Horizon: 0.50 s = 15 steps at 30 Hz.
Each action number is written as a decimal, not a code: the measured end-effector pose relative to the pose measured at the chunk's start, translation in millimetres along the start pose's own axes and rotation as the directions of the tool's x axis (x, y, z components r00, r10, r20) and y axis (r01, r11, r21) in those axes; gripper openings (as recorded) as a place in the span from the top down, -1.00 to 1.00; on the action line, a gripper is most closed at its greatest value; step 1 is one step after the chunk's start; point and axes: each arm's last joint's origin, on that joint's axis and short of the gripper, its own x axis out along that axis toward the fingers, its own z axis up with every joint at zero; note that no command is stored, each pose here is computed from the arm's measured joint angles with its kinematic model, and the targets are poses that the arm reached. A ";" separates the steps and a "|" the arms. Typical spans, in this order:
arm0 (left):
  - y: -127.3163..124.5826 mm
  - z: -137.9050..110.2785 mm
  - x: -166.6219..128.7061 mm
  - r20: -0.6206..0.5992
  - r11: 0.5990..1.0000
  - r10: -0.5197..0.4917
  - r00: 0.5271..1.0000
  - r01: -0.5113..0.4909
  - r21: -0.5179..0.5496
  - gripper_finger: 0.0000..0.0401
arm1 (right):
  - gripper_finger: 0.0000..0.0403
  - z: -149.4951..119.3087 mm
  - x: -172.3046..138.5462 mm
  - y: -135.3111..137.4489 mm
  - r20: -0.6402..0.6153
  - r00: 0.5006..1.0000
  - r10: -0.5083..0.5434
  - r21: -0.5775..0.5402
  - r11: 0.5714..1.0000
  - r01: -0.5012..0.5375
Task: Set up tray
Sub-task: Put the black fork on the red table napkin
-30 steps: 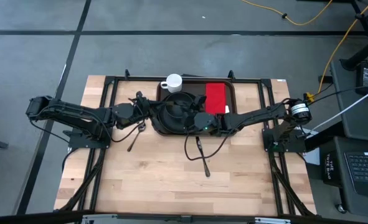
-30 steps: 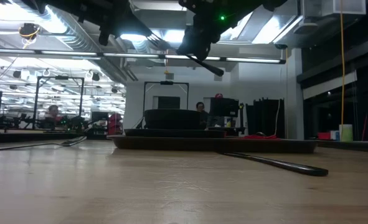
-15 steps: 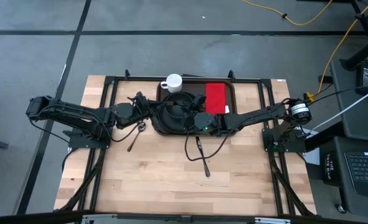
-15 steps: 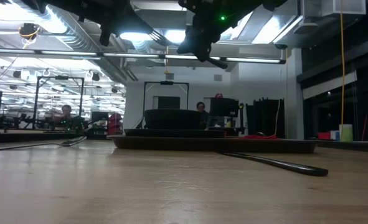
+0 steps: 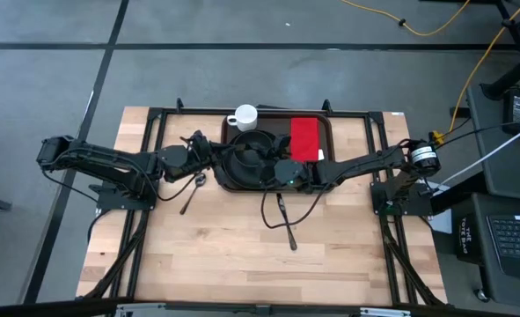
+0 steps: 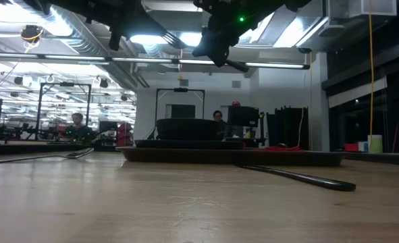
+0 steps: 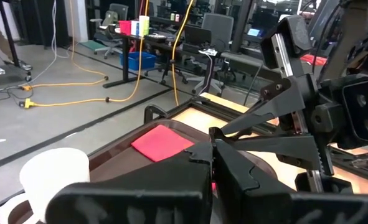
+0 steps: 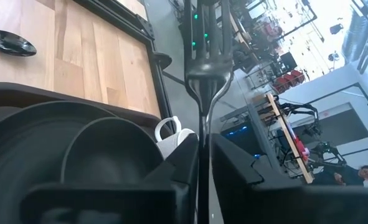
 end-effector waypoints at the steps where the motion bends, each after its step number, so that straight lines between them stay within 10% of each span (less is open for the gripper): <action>1: 0.0 0.0 0.0 0.000 1.000 -0.001 1.000 0.001 0.000 0.99 | 0.77 0.0 0.0 0.0 0.000 1.000 0.000 0.000 1.000 0.000; 15: -0.3 -0.1 0.0 -0.004 1.000 -0.014 1.000 0.014 -0.015 0.99 | 0.90 0.0 -0.1 0.0 -0.002 1.000 -0.002 0.001 1.000 0.002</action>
